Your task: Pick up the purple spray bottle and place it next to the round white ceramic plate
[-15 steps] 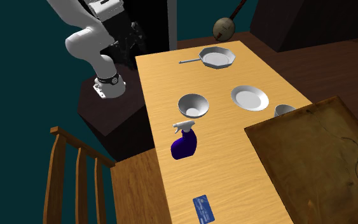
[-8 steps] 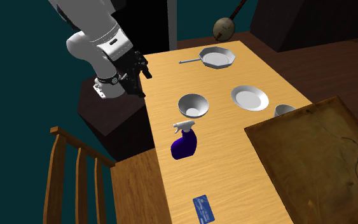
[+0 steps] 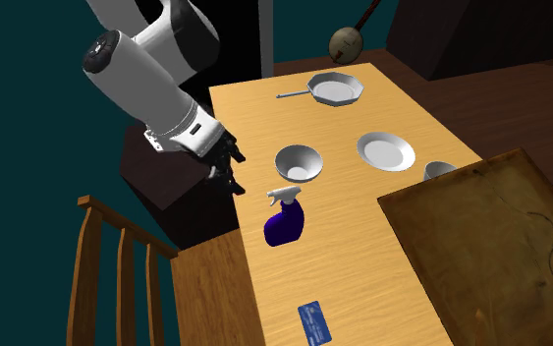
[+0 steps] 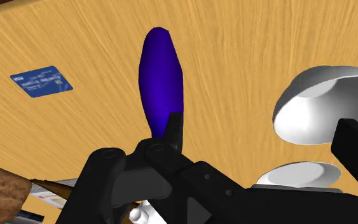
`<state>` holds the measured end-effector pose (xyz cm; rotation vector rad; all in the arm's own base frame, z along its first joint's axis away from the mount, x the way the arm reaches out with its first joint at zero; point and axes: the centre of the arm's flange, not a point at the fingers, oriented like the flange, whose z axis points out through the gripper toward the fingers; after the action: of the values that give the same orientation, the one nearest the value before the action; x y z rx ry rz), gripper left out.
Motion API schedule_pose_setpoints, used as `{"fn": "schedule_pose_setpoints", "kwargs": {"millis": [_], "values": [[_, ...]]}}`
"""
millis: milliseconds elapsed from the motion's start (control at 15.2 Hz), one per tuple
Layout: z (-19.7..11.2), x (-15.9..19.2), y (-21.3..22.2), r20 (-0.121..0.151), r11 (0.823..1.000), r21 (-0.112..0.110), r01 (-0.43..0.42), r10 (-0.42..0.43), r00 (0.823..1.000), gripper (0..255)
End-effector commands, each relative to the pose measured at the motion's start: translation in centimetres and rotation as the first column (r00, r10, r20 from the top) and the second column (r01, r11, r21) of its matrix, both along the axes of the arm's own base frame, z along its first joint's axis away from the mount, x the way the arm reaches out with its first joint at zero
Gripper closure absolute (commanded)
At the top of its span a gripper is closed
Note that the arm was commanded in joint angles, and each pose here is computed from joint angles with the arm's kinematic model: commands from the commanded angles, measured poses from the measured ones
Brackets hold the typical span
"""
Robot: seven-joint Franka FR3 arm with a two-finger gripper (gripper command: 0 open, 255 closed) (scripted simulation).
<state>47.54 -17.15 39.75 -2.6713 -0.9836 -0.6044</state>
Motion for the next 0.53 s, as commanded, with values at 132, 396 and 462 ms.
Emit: {"fn": "schedule_pose_setpoints", "kwargs": {"millis": [132, 396, 462], "values": [[-3.1, 4.3, -1.8, 0.057, 0.994, 0.007, -0.107, 0.107, 0.993, 0], [-6.3, 8.8, -2.9, 0.107, 0.978, 0.012, -0.209, 0.206, 0.973, 0], [-6.9, 9.7, -3.1, 0.117, 0.973, 0.012, -0.229, 0.226, 0.967, 0]]}}
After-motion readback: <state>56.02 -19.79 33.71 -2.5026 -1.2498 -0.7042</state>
